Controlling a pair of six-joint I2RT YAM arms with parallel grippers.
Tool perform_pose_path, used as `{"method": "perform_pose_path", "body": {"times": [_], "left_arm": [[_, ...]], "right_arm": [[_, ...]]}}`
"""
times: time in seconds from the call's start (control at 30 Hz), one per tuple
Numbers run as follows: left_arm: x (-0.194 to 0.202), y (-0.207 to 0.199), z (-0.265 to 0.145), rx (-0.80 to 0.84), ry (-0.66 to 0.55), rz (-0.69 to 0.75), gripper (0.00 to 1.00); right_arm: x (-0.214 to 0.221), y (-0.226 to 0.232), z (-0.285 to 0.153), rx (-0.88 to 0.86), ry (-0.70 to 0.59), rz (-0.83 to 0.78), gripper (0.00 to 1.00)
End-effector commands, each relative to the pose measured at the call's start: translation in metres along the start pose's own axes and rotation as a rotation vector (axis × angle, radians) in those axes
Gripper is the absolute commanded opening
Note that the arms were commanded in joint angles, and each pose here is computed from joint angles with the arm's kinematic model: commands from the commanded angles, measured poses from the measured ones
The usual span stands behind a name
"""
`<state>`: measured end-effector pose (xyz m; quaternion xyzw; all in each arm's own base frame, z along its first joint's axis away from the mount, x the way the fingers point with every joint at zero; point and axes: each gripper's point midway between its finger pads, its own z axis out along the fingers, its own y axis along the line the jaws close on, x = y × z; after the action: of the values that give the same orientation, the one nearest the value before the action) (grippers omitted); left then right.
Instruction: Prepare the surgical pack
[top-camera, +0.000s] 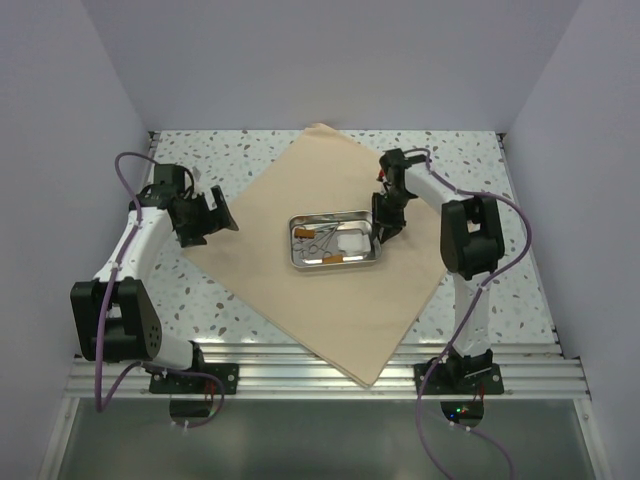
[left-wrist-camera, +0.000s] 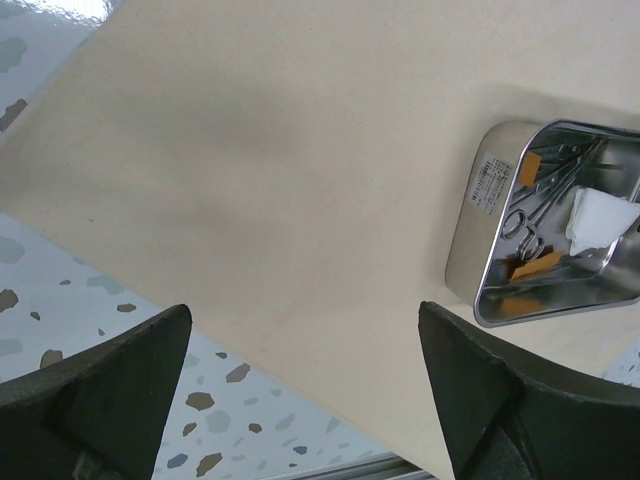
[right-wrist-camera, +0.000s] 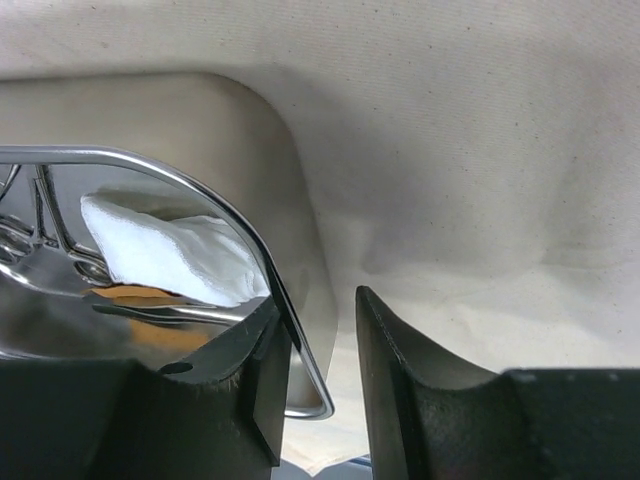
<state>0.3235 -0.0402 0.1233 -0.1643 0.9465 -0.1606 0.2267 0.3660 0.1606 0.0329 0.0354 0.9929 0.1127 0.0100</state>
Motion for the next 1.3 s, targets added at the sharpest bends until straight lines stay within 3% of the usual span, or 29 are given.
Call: {"method": "perform_pose_path", "body": {"times": [0.0, 0.07, 0.17, 0.27, 0.3, 0.33, 0.57, 0.73, 0.87, 1.27], "left_arm": [[-0.011, -0.003, 0.0, 0.025, -0.032, 0.041, 1.0], [-0.013, -0.004, -0.001, 0.025, -0.034, 0.046, 1.0], [-0.016, -0.005, -0.002, 0.019, -0.039, 0.054, 1.0], [-0.016, -0.003, -0.001, 0.011, -0.033, 0.052, 1.0], [-0.016, -0.003, -0.001, 0.008, -0.032, 0.051, 1.0], [-0.016, -0.002, 0.0, 0.006, -0.03, 0.049, 1.0], [-0.014, 0.004, 0.001, -0.02, -0.026, 0.058, 1.0], [-0.007, 0.001, 0.0, 0.0, -0.011, 0.045, 0.98], [-0.005, -0.002, -0.01, 0.011, -0.023, 0.043, 0.95], [0.011, 0.004, -0.01, -0.004, 0.0, 0.033, 0.92]], "right_arm": [[-0.007, -0.006, -0.01, 0.037, -0.017, -0.006, 0.35], [-0.008, -0.005, -0.011, 0.036, -0.025, -0.003, 0.38], [-0.01, -0.007, -0.018, 0.055, -0.045, 0.001, 0.57], [-0.017, -0.013, -0.036, 0.096, -0.089, -0.016, 0.79], [-0.018, -0.014, -0.041, 0.106, -0.1, -0.032, 0.93], [-0.023, -0.013, -0.052, 0.108, -0.131, -0.046, 0.99], [-0.007, -0.018, -0.098, 0.121, -0.2, -0.176, 0.99], [0.008, -0.008, -0.084, 0.038, -0.148, -0.172, 0.99], [-0.001, 0.001, -0.076, -0.009, -0.181, -0.175, 0.99], [-0.015, 0.007, -0.027, -0.024, -0.112, -0.187, 0.77]]}}
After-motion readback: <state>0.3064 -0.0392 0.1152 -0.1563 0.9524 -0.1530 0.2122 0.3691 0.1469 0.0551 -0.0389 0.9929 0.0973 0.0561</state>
